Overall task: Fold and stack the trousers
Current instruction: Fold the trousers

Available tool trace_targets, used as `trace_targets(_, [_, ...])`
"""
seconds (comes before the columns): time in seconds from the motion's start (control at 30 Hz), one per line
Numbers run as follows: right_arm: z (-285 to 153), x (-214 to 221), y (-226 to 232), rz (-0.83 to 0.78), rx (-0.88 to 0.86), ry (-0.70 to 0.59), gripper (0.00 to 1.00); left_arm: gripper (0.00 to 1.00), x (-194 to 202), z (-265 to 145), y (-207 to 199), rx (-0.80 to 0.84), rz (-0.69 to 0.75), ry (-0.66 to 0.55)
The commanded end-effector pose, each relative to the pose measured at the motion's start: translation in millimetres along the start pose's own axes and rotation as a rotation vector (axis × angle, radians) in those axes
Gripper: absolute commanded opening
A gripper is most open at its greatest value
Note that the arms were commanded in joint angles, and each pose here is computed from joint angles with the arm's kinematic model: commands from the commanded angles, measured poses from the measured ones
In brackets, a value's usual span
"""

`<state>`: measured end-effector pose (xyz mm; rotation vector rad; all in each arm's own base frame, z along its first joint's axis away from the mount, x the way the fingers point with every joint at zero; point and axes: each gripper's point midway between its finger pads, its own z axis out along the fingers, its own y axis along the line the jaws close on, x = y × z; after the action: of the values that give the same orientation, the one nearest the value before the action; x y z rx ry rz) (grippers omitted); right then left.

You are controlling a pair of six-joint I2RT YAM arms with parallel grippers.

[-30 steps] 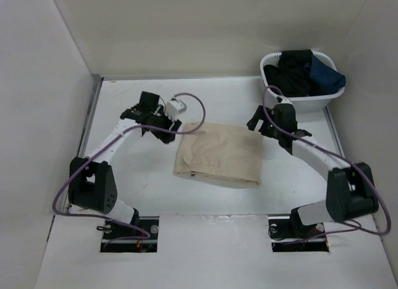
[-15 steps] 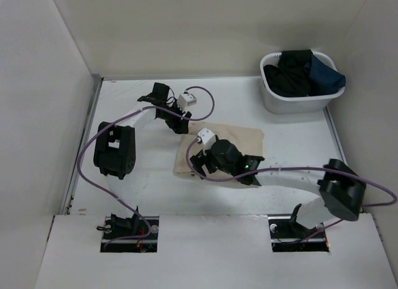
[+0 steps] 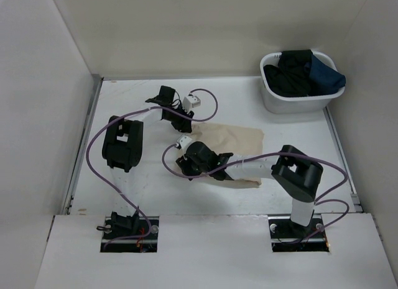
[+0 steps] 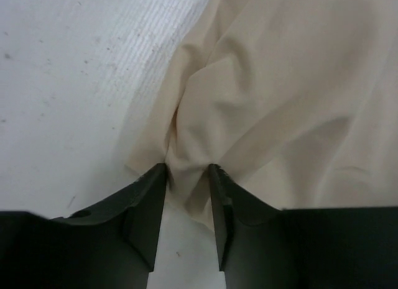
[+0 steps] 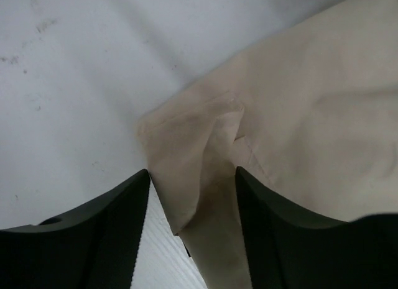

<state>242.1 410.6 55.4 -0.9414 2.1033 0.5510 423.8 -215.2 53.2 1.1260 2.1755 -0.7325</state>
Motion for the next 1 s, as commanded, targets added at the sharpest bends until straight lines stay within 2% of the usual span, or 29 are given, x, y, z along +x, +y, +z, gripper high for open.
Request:
trace_targets(0.0, [6.0,3.0,14.6,0.006,-0.037,0.029,0.55,0.22,-5.6,9.1,-3.9,0.022,0.01,-0.008])
trace_targets(0.07, [6.8,8.1,15.8,-0.004,-0.038,0.044,0.41,0.09,-0.1,15.2,0.1,-0.018,0.006,0.025])
trace_targets(0.13, [6.3,10.5,15.2,-0.006,-0.037,0.05,0.24,0.0,3.0,19.7,8.6,-0.081,0.013,0.054])
trace_targets(0.2, [3.0,14.5,15.7,-0.012,-0.043,0.058,0.06,0.0,-1.1,19.7,22.7,-0.169,0.011,0.056])
trace_targets(0.23, [-0.2,15.5,17.6,-0.022,-0.05,0.057,0.01,0.0,-4.8,18.2,31.2,-0.213,0.007,0.051])
trace_targets(0.4, [-18.0,27.4,53.3,-0.117,-0.198,0.073,0.0,0.0,-27.5,6.4,54.1,-0.313,-0.027,0.007])
trace_targets(0.53, [-25.5,30.9,63.0,-0.159,-0.267,0.085,0.0,0.0,-39.4,-1.1,63.2,-0.348,-0.042,-0.016])
trace_targets(0.73, [-28.7,31.8,65.3,-0.199,-0.296,0.098,0.0,0.02,-32.5,-0.5,61.9,-0.344,-0.038,0.007])
trace_targets(0.77, [-28.6,31.7,65.6,-0.211,-0.298,0.1,0.04,0.04,-30.7,0.2,60.6,-0.341,-0.037,0.011])
trace_targets(0.8, [-28.5,30.7,65.6,-0.217,-0.298,0.1,0.15,0.07,-29.3,0.0,59.4,-0.335,-0.039,0.011])
trace_targets(0.83, [-28.8,30.7,65.4,-0.22,-0.298,0.103,0.36,0.12,-29.0,-1.5,58.0,-0.332,-0.042,0.009])
trace_targets(0.87, [-29.3,29.6,64.2,-0.218,-0.296,0.101,0.48,0.19,-29.4,-3.2,56.0,-0.33,-0.042,0.007])
trace_targets(0.9, [-31.4,24.9,61.2,-0.209,-0.289,0.09,0.66,0.28,-30.8,-7.4,53.6,-0.33,-0.044,0.001])
trace_targets(0.93, [-35.4,18.4,55.9,-0.194,-0.277,0.073,1.0,0.37,-33.0,-12.2,50.8,-0.332,-0.042,-0.005])
trace_targets(0.97, [-41.4,9.6,50.1,-0.175,-0.264,0.05,1.0,0.45,-35.5,-17.5,48.6,-0.336,-0.042,-0.014])
